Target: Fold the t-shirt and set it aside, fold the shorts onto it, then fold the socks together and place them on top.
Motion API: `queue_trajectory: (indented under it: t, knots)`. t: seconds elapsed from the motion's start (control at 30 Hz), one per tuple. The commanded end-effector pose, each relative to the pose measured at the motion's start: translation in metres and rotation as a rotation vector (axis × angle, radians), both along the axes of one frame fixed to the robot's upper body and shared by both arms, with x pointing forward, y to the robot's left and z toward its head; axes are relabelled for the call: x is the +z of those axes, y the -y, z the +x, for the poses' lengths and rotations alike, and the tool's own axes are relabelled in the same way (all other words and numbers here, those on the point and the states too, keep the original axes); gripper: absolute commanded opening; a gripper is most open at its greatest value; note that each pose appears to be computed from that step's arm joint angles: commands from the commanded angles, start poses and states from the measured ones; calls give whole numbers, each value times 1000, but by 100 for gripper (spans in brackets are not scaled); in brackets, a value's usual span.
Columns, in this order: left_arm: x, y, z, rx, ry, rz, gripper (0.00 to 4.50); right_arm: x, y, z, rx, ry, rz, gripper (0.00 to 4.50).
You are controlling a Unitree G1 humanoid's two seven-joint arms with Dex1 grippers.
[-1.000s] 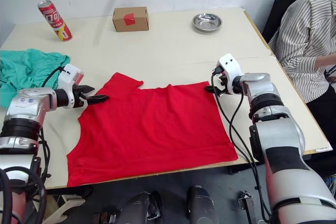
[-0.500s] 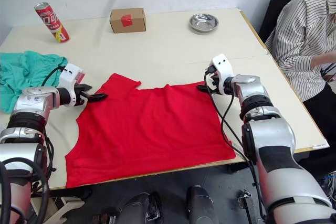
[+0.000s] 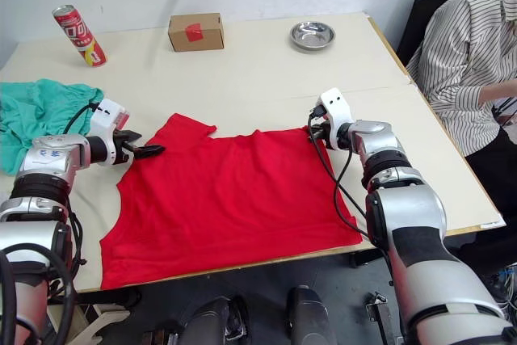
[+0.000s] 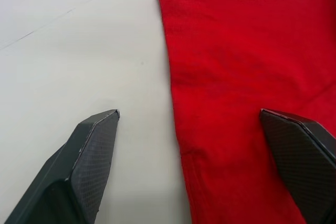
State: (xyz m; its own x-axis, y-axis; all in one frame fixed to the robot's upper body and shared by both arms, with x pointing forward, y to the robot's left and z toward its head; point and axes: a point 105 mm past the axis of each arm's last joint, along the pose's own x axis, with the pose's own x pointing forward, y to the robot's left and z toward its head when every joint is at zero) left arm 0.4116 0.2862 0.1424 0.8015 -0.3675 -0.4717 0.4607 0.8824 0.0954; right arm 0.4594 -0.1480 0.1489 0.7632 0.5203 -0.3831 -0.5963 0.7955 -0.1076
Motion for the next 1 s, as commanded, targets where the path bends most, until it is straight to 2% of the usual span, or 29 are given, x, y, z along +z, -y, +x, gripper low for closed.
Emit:
queue_trajectory:
  t: [0.03,0.2,0.3,0.43,0.6,0.8,1.0]
  knots:
    - [-18,-1,-9,-20,-50,-19,367,3,3,0,3,31,-7,0]
    - [4,2,-3,-13,90,-143,211,18,2,-3,92,94,29,0]
    - [11,0,-3,-6,134,-171,108,23,3,-6,132,121,57,0]
    - [15,-1,-6,-15,166,-205,4,24,8,-9,151,140,88,0]
    - [19,-1,-8,-30,193,-213,4,27,12,-11,150,165,128,0]
    - [35,-2,-17,-90,247,-222,4,34,15,-15,192,200,144,0]
    - [37,-7,-40,-180,261,-97,4,42,27,-20,209,248,167,0]
